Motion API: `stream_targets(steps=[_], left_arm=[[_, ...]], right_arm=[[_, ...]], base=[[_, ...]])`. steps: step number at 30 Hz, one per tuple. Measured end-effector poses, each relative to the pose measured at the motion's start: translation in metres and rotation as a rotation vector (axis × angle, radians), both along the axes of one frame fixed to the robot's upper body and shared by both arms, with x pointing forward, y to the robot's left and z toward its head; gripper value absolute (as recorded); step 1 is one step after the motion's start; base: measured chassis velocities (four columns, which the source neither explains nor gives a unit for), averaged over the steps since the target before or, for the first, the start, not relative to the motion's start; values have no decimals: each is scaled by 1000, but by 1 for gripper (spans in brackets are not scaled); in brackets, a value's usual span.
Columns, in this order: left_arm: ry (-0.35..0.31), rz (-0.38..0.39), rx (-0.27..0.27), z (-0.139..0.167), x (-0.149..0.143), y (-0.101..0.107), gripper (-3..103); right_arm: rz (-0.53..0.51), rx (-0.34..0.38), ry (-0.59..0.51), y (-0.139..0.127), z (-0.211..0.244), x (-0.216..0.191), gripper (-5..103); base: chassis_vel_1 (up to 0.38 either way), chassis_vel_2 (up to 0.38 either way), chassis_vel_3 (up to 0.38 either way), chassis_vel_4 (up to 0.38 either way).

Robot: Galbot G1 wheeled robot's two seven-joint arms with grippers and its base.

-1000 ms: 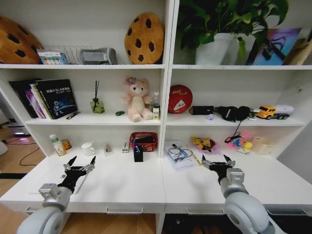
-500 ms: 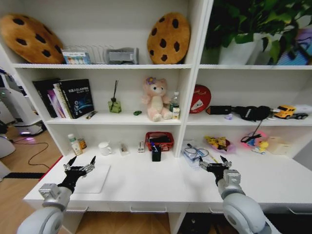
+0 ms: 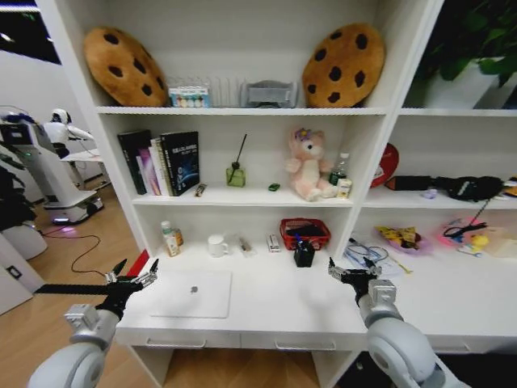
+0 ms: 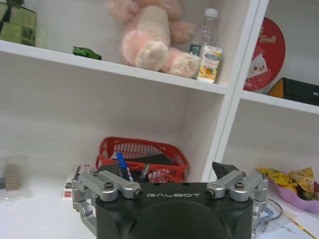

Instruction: Organize the objects on the table.

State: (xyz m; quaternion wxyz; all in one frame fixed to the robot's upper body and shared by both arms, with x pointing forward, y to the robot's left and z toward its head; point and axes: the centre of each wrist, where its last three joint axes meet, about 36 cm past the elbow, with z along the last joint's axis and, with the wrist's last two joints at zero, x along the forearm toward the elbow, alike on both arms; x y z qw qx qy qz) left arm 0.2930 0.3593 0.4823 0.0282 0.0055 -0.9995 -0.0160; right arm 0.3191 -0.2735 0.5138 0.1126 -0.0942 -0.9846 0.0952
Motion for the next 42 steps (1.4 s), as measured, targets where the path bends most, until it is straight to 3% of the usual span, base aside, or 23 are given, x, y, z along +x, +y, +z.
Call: stream_targets(steps=[16, 37, 42], left_arm=[[0, -1, 0, 0, 0, 0, 100], [0, -1, 0, 0, 0, 0, 100], [0, -1, 0, 0, 0, 0, 100]], right_arm=[[2, 21, -41, -3, -10, 3, 100], [6, -12, 22, 0, -6, -3, 100], [11, -2, -31, -1, -10, -2, 100]], base=[[16, 17, -8, -22], [19, 16, -15, -12], [99, 104, -84, -81]])
